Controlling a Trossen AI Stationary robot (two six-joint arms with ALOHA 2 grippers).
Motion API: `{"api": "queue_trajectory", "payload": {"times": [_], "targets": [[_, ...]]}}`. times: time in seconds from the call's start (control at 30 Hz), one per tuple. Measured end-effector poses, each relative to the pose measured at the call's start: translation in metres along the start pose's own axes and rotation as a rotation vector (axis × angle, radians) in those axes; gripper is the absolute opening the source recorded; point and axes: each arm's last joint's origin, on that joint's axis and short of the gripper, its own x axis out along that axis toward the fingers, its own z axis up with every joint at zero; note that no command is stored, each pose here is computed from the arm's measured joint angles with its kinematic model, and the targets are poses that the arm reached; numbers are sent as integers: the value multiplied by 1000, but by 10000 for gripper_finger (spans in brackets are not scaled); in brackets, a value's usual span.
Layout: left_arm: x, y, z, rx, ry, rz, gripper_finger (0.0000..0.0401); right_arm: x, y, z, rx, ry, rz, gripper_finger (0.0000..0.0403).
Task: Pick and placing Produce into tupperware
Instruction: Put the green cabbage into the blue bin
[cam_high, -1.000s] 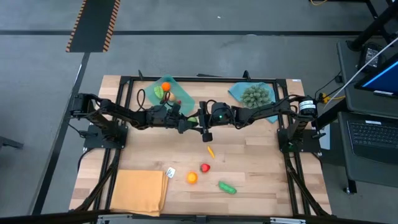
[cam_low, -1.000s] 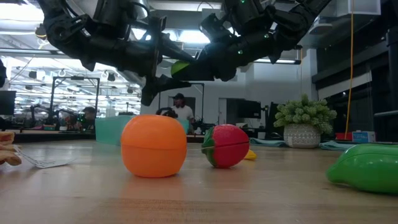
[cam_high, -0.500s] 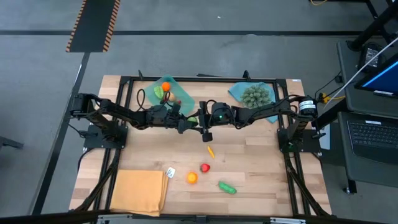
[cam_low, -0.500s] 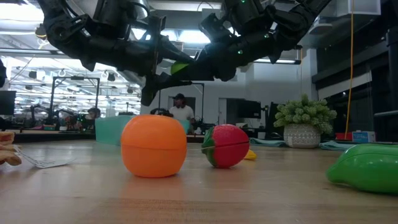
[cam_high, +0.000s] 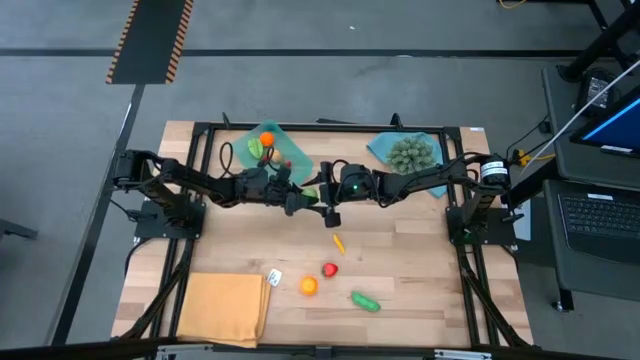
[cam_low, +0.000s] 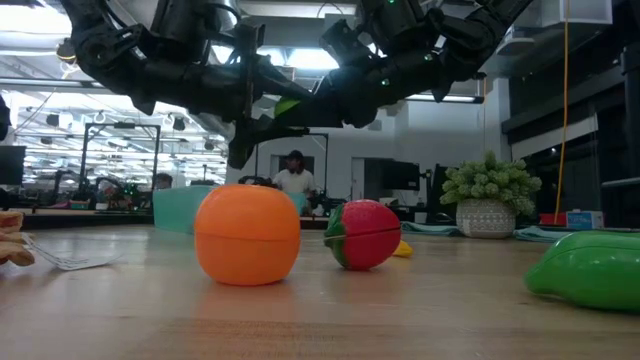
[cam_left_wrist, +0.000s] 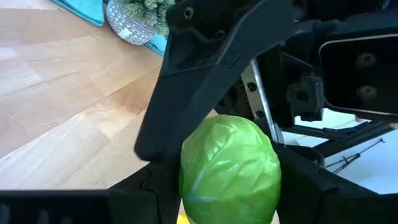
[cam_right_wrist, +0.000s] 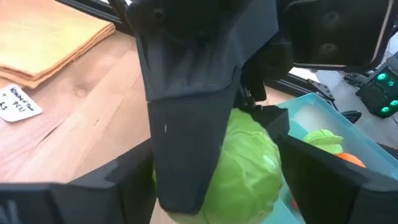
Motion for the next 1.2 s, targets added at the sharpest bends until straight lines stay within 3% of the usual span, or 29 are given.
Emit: {"api": "queue_trajectory", "payload": {"times": [0.57, 0.83, 1.2], "targets": [[-10, 8, 26, 66, -14, -35, 187, -8, -8, 3, 54, 45, -44, 308], [-17, 19, 32, 108, -31, -11, 187, -33, -25, 4, 138, 91, -44, 308], [-45, 23, 42, 244, -94, -10, 186, -85, -8, -22, 214, -55, -86, 308]]}}
